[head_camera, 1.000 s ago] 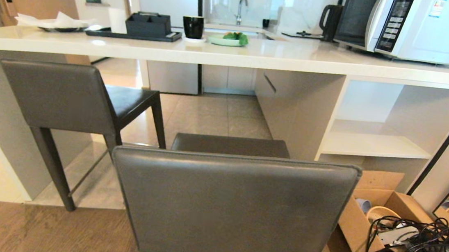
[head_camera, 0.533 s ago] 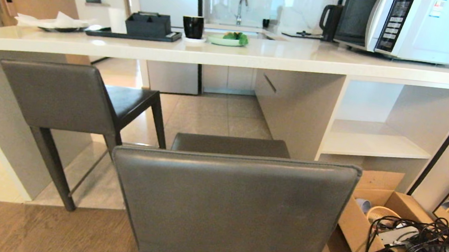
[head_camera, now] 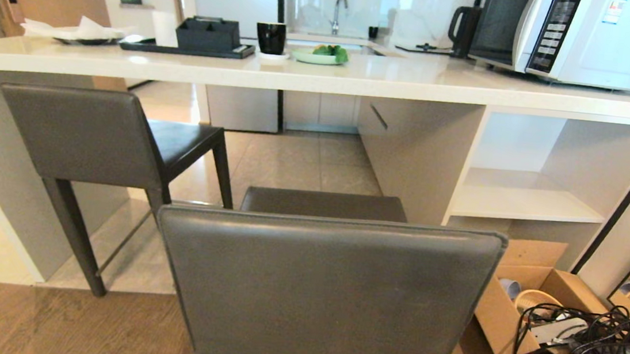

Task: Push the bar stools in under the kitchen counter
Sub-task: Pull the gray chair out from under the dining table

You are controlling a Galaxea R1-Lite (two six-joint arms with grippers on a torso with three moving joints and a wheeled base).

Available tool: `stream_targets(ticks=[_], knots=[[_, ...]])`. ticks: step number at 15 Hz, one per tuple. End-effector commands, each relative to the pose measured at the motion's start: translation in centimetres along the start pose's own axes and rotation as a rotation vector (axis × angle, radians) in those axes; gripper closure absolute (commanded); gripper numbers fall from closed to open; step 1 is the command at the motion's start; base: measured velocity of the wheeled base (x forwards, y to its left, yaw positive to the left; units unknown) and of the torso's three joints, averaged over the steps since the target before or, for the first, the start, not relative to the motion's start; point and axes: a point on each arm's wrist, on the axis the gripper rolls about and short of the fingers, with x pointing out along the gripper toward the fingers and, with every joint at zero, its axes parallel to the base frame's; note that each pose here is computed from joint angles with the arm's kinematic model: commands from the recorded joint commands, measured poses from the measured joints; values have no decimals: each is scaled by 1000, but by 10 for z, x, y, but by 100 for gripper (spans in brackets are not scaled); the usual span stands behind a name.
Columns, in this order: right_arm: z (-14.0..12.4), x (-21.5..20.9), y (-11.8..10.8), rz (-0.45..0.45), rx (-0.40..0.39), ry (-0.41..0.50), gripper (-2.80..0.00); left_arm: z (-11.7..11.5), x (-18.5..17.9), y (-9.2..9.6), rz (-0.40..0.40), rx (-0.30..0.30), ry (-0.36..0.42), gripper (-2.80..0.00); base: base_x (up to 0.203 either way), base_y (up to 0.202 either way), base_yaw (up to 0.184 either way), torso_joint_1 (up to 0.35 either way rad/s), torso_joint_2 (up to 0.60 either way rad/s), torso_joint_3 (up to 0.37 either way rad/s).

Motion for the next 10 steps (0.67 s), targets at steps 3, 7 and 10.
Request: stream_targets(ticks=[3,7,10], knots=[[-1,0,0,2,36,1,-280,1,0,0,-3,1,-4,-280,0,0,0,0,0,0],[-1,0,0,1,94,5,-280,0,-2,0,-2,3,43,-280,0,0,0,0,0,0],[-1,0,0,1,96,6,-280,1,-10,0,-18,31,169,-280,0,0,0,0,0,0]])
